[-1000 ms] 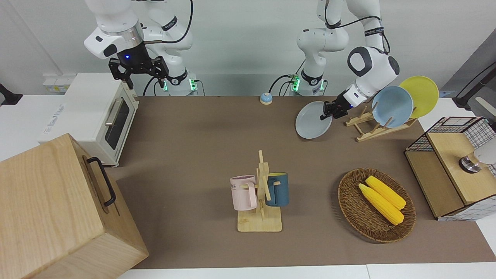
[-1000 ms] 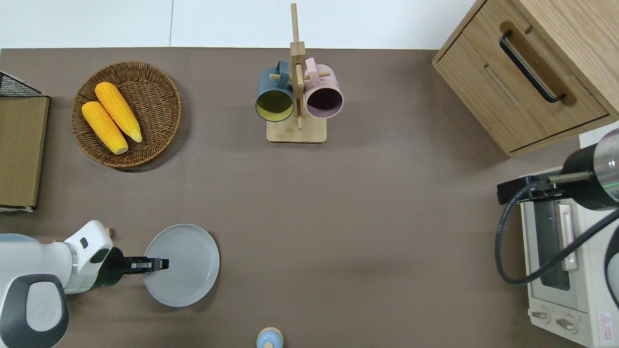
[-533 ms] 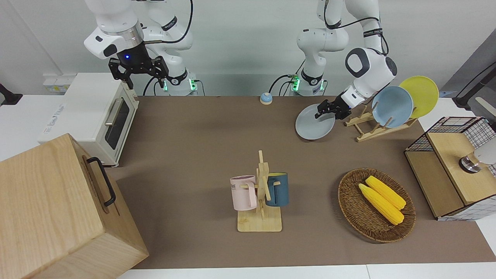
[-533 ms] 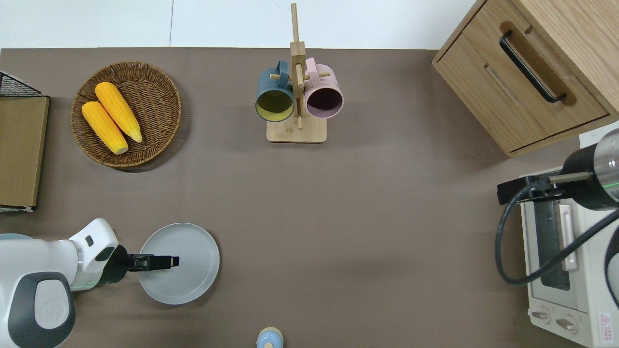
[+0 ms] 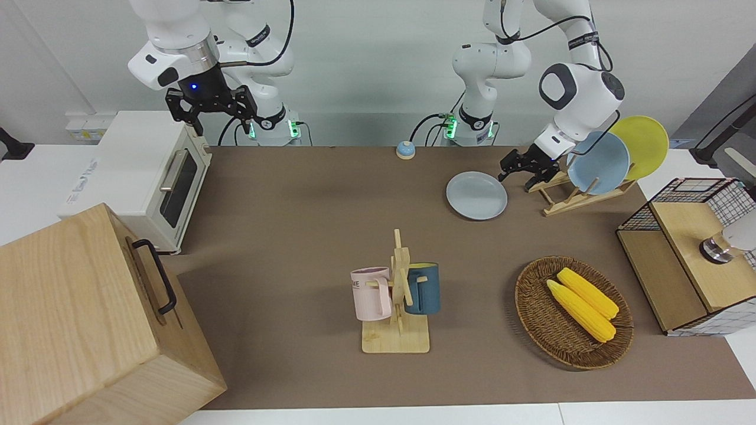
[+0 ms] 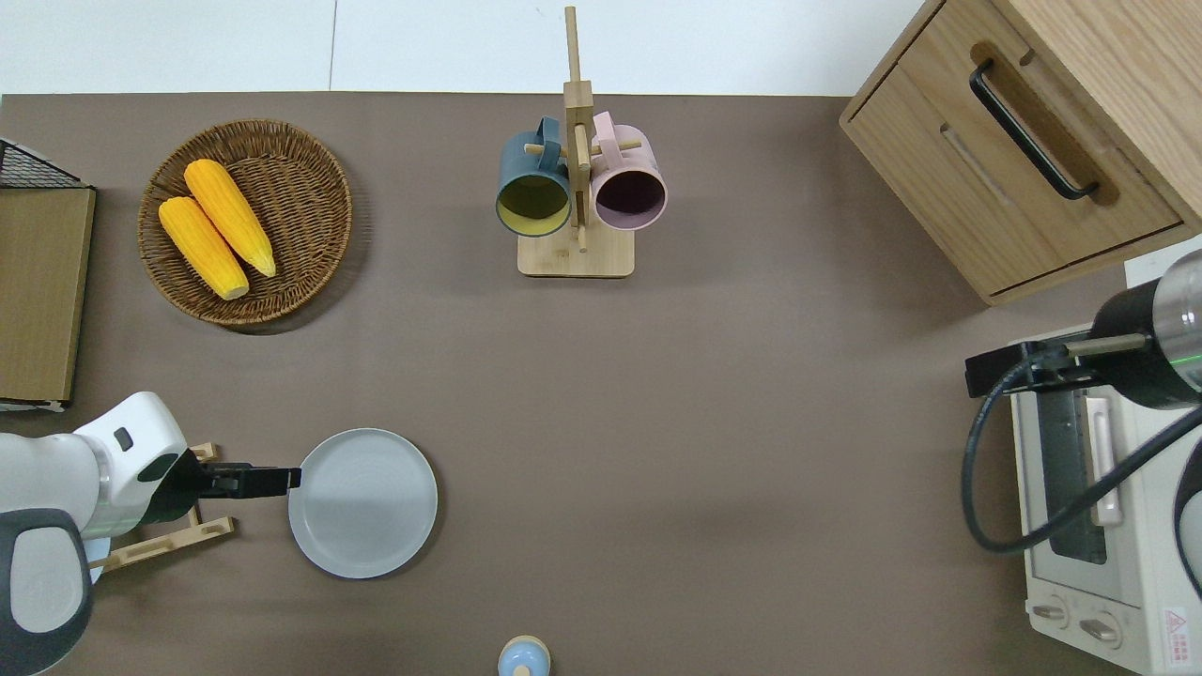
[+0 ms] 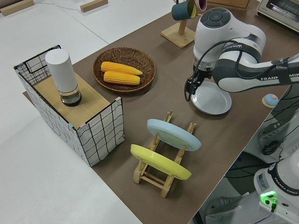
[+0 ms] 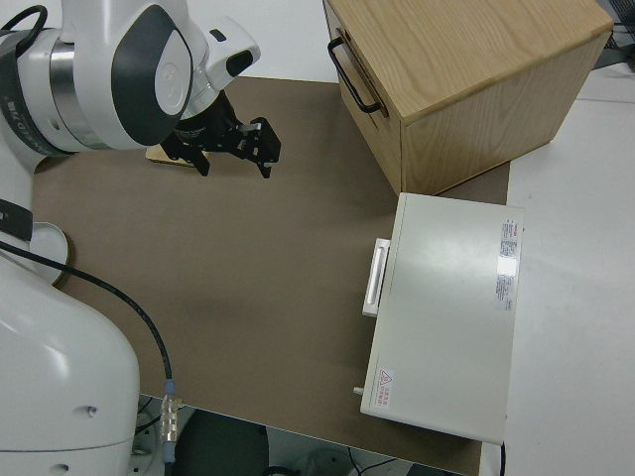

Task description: Pick gray plate from low plate rack and place it on table with left arm

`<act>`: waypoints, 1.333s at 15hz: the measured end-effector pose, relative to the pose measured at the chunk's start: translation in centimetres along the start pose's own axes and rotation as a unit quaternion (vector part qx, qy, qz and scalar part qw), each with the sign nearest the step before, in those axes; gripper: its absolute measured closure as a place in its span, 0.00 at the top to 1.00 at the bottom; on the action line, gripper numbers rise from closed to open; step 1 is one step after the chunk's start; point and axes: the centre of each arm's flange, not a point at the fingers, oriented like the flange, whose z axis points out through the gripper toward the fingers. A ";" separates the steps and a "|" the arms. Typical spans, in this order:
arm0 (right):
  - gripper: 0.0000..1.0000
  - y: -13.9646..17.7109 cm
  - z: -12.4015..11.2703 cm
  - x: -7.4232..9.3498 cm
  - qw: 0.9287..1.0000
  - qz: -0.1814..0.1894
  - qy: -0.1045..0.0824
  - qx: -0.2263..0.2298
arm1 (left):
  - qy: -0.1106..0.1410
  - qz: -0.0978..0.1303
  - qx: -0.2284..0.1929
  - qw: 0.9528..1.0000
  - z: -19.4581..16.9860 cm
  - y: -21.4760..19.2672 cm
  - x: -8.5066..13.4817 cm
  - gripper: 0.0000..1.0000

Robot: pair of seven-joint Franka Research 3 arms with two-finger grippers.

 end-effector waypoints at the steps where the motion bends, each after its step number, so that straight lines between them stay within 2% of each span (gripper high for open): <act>1: 0.99 0.0 0.0 0.0 1.000 0.000 0.000 0.000 | -0.006 -0.005 0.014 1.000 -1.4 0.2 0.5 1.00; 3: 0.99 0.0 0.0 0.0 1.000 0.000 0.000 0.000 | -0.014 -0.025 0.039 0.999 -5.1 0.8 1.5 1.00; 7: 0.99 0.0 0.0 0.0 1.000 0.000 0.000 0.000 | 0.006 -0.057 0.076 0.995 -15.0 2.5 3.1 1.00; 11: 0.99 0.0 0.0 0.0 1.000 0.000 0.000 0.000 | 0.012 -0.059 0.080 0.995 -21.7 3.8 2.6 1.00; 14: 0.99 0.0 0.0 0.0 1.000 0.000 0.000 0.000 | -0.007 -0.046 0.120 0.992 -22.2 4.7 2.3 1.00; 16: 0.99 0.0 0.0 0.0 1.000 0.000 0.000 0.000 | -0.014 -0.020 0.156 0.987 -21.6 6.8 2.7 1.00; 18: 0.99 0.0 0.0 0.0 1.000 0.000 0.000 0.000 | 0.000 -0.005 0.161 0.987 -20.9 8.1 3.7 1.00; 20: 0.99 0.0 0.0 0.0 1.000 0.000 0.000 0.000 | 0.009 -0.002 0.163 0.987 -20.4 8.0 4.5 1.00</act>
